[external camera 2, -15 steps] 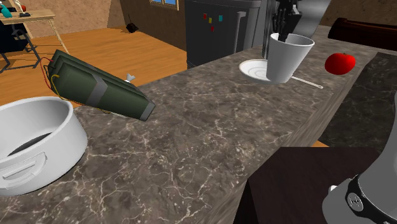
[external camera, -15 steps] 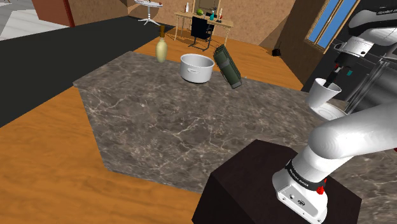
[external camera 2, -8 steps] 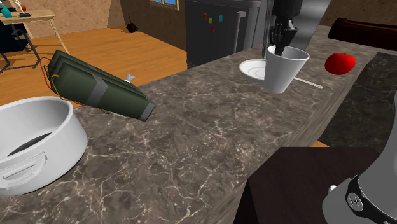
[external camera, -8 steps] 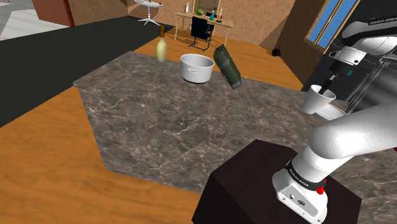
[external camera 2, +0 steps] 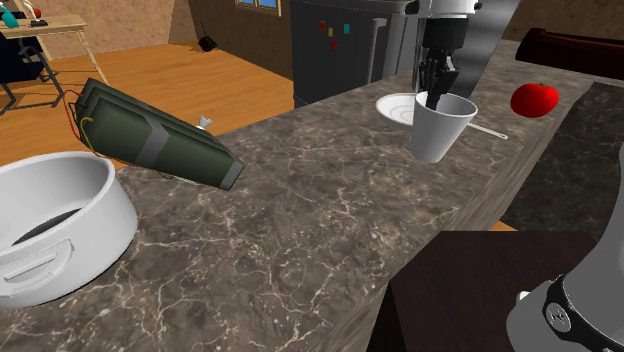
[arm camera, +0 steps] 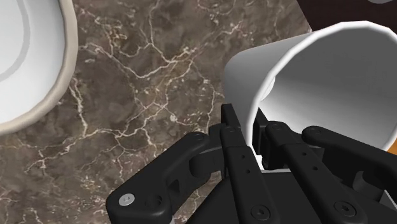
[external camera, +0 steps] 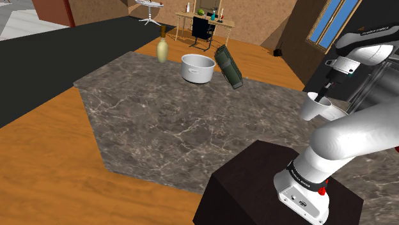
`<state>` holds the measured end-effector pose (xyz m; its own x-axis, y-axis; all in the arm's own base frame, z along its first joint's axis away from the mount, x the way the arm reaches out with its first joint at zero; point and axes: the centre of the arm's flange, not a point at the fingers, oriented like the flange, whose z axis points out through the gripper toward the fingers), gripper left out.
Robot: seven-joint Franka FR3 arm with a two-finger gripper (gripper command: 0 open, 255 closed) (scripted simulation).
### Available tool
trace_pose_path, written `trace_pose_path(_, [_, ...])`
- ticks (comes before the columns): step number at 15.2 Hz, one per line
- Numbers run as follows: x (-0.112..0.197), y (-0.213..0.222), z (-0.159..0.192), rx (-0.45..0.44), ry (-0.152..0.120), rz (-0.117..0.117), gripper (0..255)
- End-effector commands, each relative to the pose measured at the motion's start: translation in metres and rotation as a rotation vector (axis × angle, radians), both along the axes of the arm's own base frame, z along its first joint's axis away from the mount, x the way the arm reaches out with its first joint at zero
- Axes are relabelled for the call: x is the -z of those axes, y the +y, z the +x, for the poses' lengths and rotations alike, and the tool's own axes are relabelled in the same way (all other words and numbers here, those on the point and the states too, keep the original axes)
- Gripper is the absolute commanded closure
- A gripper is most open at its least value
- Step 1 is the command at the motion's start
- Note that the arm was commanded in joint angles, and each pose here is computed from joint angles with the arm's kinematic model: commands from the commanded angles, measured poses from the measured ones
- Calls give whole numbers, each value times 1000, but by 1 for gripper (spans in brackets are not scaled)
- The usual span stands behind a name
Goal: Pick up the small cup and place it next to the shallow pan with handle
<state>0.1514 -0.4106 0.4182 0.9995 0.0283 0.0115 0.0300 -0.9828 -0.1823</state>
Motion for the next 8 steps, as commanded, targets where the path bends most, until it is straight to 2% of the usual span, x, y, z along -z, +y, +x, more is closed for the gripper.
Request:
trace_pose_path(1, [10,0,0,0,-1,0,255])
trace_pose_path(8, [47,0,0,0,-1,0,255])
